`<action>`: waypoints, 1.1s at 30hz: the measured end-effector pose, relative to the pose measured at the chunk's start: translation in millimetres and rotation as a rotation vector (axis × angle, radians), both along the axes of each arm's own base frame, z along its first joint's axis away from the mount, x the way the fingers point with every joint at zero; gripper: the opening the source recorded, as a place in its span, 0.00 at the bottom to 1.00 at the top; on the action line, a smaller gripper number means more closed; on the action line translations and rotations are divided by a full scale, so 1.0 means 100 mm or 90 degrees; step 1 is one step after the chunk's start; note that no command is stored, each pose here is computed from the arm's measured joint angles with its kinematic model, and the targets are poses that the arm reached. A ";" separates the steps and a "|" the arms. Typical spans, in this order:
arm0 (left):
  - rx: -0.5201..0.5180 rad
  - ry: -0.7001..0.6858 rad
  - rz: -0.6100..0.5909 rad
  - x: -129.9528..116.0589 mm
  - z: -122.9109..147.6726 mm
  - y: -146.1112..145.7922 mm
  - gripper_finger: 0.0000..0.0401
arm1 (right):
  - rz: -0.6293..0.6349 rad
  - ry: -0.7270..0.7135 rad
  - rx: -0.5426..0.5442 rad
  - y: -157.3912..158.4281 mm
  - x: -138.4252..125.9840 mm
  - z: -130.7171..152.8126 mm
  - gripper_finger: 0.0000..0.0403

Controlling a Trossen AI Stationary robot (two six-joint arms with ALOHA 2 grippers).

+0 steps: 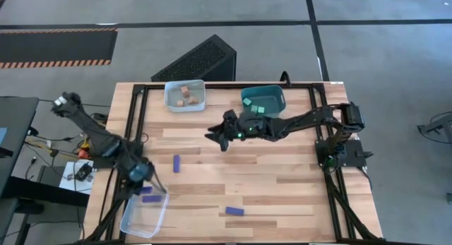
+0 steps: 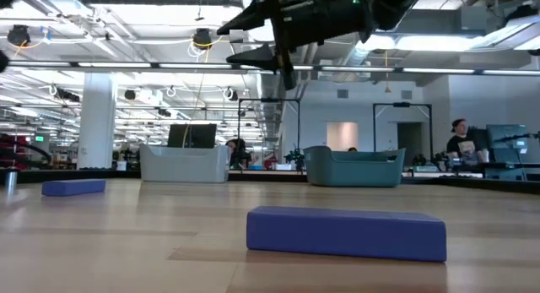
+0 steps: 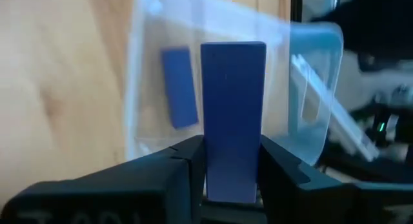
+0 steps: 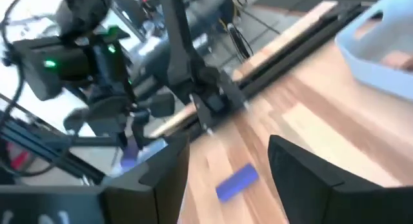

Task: Sort & place blocks by color
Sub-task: Put the bottom right violet block into the transparent bin, then put the top violet block into the transparent bin

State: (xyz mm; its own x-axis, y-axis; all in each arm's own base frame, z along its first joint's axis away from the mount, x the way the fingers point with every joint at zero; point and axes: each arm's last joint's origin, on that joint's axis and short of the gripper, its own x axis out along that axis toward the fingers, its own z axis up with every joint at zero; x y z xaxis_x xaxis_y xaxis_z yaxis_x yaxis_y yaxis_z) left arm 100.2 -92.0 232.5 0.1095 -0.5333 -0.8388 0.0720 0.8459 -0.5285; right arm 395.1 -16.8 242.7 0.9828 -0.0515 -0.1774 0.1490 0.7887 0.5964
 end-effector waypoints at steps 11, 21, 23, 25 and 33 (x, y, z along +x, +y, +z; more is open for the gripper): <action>0.034 0.040 -0.065 -0.01 -0.13 -0.25 0.41 | 0.027 0.122 -0.014 0.34 0.50 -0.43 0.50; 0.145 0.001 0.039 -0.05 -0.10 -0.02 0.45 | 0.084 0.189 -0.070 0.57 1.25 -0.59 0.46; 0.157 -0.023 0.084 -0.04 -0.07 0.04 0.45 | 0.105 0.200 -0.079 0.55 1.40 -0.65 0.43; 0.168 -0.047 0.136 -0.03 -0.05 0.10 0.45 | 0.122 0.232 -0.076 0.51 1.50 -0.76 0.38; 0.192 -0.099 0.311 0.02 0.02 0.29 0.46 | 0.148 0.258 -0.054 0.39 1.83 -0.93 0.16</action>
State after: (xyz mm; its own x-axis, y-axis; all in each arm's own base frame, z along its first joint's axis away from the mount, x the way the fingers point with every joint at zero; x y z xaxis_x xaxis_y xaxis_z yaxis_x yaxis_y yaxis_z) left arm 102.3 -63.2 234.1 0.4161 -0.1318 -0.8997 -0.3054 0.9117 -0.2748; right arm 578.0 21.9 150.2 0.8219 0.1315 -0.5542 0.1700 0.8720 0.4591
